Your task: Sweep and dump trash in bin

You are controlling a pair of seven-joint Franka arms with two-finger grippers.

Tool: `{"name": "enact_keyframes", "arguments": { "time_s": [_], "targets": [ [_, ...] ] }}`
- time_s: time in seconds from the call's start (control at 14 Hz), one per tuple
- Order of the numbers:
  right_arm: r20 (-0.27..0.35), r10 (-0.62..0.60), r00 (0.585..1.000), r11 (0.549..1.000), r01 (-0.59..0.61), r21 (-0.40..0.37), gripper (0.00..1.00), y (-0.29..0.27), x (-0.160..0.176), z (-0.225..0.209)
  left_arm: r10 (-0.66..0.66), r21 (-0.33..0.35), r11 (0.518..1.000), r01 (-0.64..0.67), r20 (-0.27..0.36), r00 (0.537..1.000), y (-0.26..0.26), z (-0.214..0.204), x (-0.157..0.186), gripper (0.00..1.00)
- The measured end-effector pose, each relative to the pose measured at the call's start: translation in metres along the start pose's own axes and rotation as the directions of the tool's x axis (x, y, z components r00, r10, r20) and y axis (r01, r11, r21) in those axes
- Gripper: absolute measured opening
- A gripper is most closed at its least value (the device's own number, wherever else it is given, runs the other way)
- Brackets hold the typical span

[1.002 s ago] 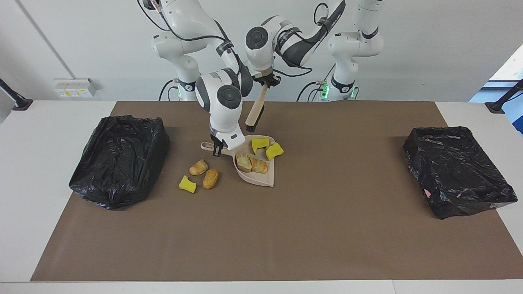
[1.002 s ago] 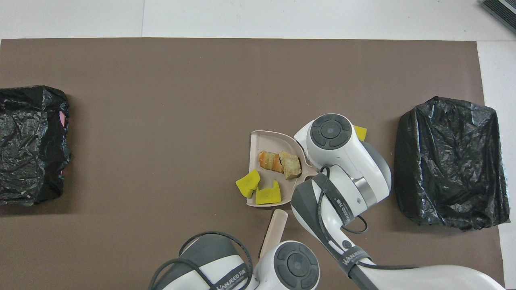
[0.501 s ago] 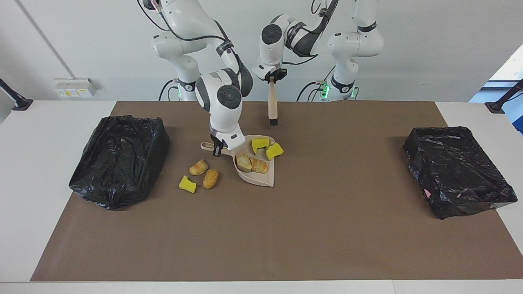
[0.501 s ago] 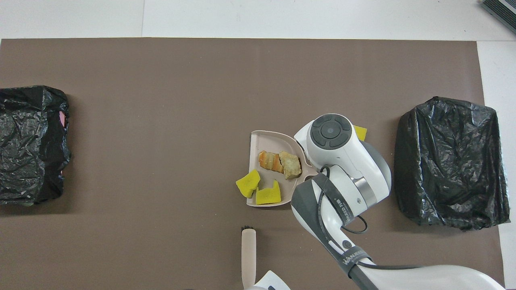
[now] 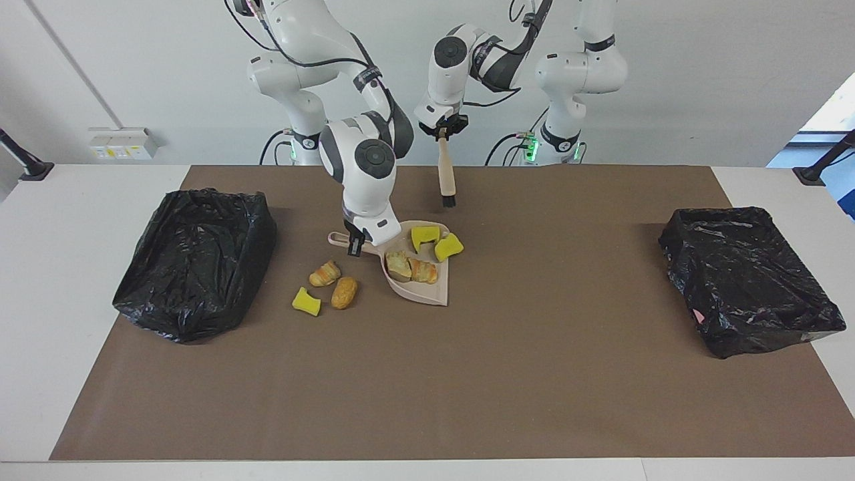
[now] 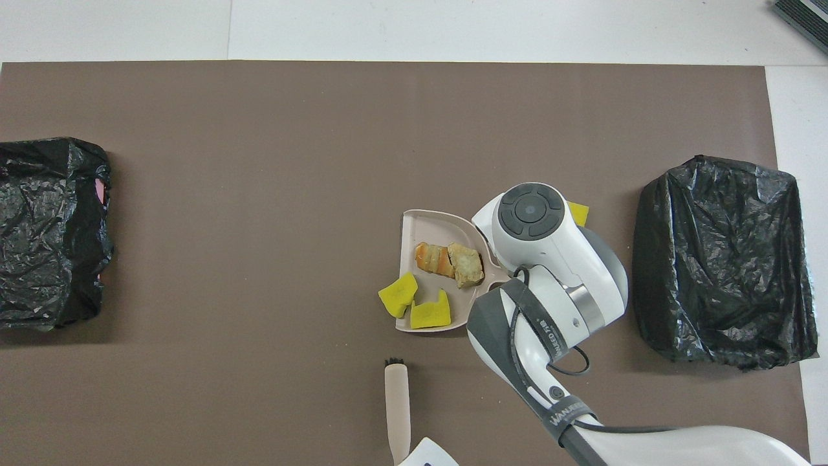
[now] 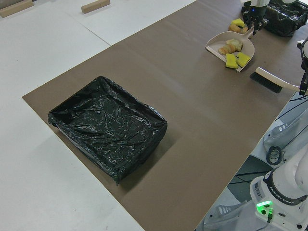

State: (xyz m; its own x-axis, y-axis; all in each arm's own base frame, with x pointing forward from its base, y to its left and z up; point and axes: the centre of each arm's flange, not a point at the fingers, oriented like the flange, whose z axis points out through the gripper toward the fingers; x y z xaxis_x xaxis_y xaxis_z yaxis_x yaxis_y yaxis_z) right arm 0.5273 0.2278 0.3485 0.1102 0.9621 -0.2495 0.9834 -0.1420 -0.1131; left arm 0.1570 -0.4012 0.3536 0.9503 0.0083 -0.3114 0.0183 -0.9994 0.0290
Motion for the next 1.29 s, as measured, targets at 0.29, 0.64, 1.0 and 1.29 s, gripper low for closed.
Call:
{"name": "enact_keyframes", "arguments": {
  "time_s": [0.29,0.64,1.0,1.29],
  "targets": [
    [0.000,0.000,1.000,1.000,0.000,0.000,0.31,0.000,0.000,0.000,0.035,-0.005,0.999,-0.035,0.007,0.999,-0.002,0.001,0.002,0.27],
    [0.000,0.000,1.000,1.000,0.000,0.000,0.31,0.000,0.000,0.000,0.034,-0.002,0.999,-0.034,0.015,0.999,-0.006,0.005,0.004,0.27],
    [-0.004,0.017,1.000,1.000,-0.017,0.001,0.31,0.006,-0.008,0.000,0.039,-0.016,0.999,-0.038,0.022,0.999,-0.008,0.004,0.008,0.27],
    [-0.058,0.101,0.993,0.995,-0.100,0.017,0.31,0.026,-0.039,-0.009,0.040,-0.018,0.999,-0.039,0.040,0.998,-0.010,0.008,0.010,0.27]
  ]
}}
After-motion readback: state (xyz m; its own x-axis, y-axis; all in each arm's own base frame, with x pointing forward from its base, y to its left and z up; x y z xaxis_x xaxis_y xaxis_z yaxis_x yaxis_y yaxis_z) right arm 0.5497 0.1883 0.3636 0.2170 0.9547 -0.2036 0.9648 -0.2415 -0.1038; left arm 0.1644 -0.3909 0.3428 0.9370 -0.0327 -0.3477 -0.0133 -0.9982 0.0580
